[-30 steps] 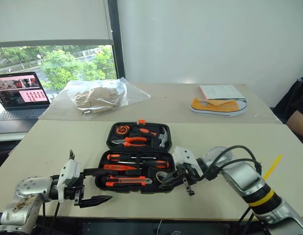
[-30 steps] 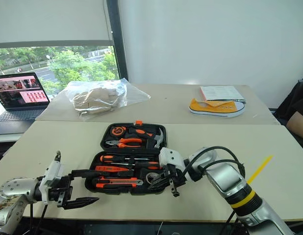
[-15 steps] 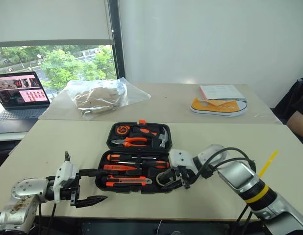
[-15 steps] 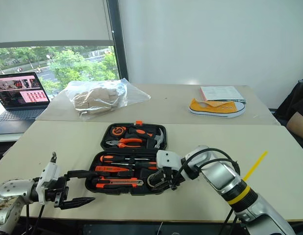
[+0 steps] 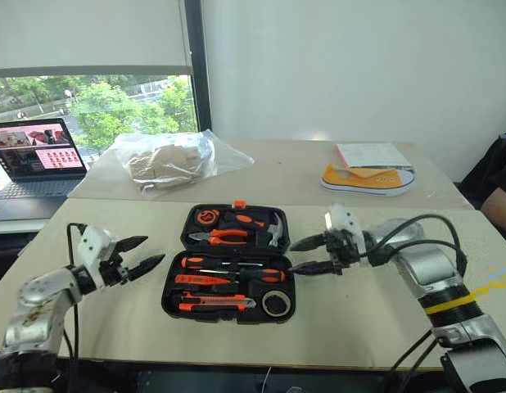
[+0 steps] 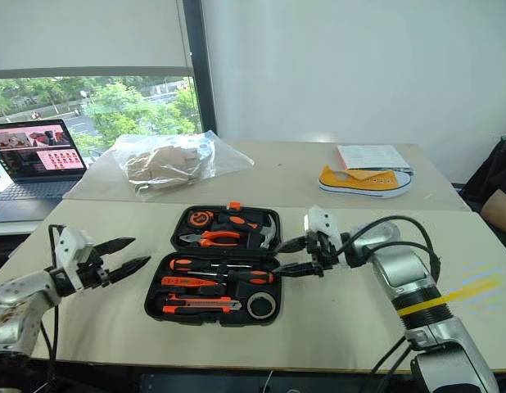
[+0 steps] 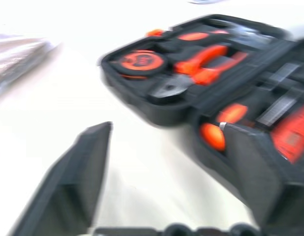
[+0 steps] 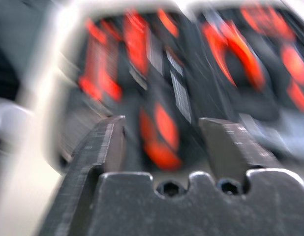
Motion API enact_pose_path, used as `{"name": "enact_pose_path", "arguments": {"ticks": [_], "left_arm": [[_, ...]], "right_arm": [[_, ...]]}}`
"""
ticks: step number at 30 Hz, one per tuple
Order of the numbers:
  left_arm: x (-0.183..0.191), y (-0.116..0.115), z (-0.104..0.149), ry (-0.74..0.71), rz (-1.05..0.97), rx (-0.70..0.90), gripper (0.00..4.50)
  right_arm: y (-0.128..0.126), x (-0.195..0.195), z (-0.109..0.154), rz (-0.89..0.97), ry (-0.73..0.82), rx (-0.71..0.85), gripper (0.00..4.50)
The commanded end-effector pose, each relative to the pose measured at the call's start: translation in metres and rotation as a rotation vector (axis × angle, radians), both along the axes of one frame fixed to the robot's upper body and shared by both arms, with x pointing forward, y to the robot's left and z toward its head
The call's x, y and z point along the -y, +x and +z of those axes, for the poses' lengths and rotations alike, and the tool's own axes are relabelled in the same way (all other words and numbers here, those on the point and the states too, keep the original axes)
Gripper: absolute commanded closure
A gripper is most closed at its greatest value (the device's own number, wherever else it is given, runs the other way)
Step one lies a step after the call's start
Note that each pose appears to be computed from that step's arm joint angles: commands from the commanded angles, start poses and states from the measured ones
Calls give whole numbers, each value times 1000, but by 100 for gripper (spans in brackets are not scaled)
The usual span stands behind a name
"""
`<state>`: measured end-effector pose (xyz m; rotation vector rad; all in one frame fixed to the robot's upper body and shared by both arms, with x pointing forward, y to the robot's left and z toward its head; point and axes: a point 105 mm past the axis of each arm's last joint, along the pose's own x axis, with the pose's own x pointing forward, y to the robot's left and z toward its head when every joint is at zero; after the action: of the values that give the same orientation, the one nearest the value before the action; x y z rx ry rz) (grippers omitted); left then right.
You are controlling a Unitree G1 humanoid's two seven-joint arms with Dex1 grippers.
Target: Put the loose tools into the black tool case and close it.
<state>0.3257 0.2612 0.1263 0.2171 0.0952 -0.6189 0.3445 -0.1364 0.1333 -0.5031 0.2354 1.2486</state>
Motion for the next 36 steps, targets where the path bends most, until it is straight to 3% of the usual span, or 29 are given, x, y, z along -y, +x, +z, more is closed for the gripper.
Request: {"name": "enact_pose_path", "arguments": {"ticks": [1, 5, 7, 11, 19, 24, 27, 28, 30, 34, 35, 36], "left_arm": [[13, 12, 1, 39, 23, -5, 247], [26, 23, -8, 59, 32, -58, 391], [27, 25, -14, 84, 27, -83, 444], [32, 26, -18, 87, -5, -104, 444], [56, 2, -20, 14, -155, -143, 444], [46, -7, -22, 9, -116, -138, 444], [19, -1, -14, -11, 4, -106, 444], [13, 0, -9, -22, 25, -98, 421], [4, -2, -5, -5, 42, -124, 376], [-11, -6, 4, -63, 84, -242, 231], [-13, -7, 7, -100, 81, -274, 227], [-15, -8, 9, -122, 88, -310, 162]], "right_arm": [[18, -4, 2, -56, -6, 142, 324], [31, -21, -8, -75, -7, 199, 450], [30, -29, -10, -53, 5, 200, 450], [29, -41, -8, -30, 37, 211, 450], [13, -48, -12, 0, 53, 164, 450], [1, -43, -15, -10, 49, 142, 450], [6, -27, -11, -73, 48, 158, 450], [5, -21, -8, -94, 67, 124, 450], [0, -12, -6, -96, 68, 64, 393], [-7, -1, 7, -127, 105, -27, 266], [-7, 1, 11, -149, 116, -63, 257], [-5, 2, 12, -190, 114, -108, 198]]}}
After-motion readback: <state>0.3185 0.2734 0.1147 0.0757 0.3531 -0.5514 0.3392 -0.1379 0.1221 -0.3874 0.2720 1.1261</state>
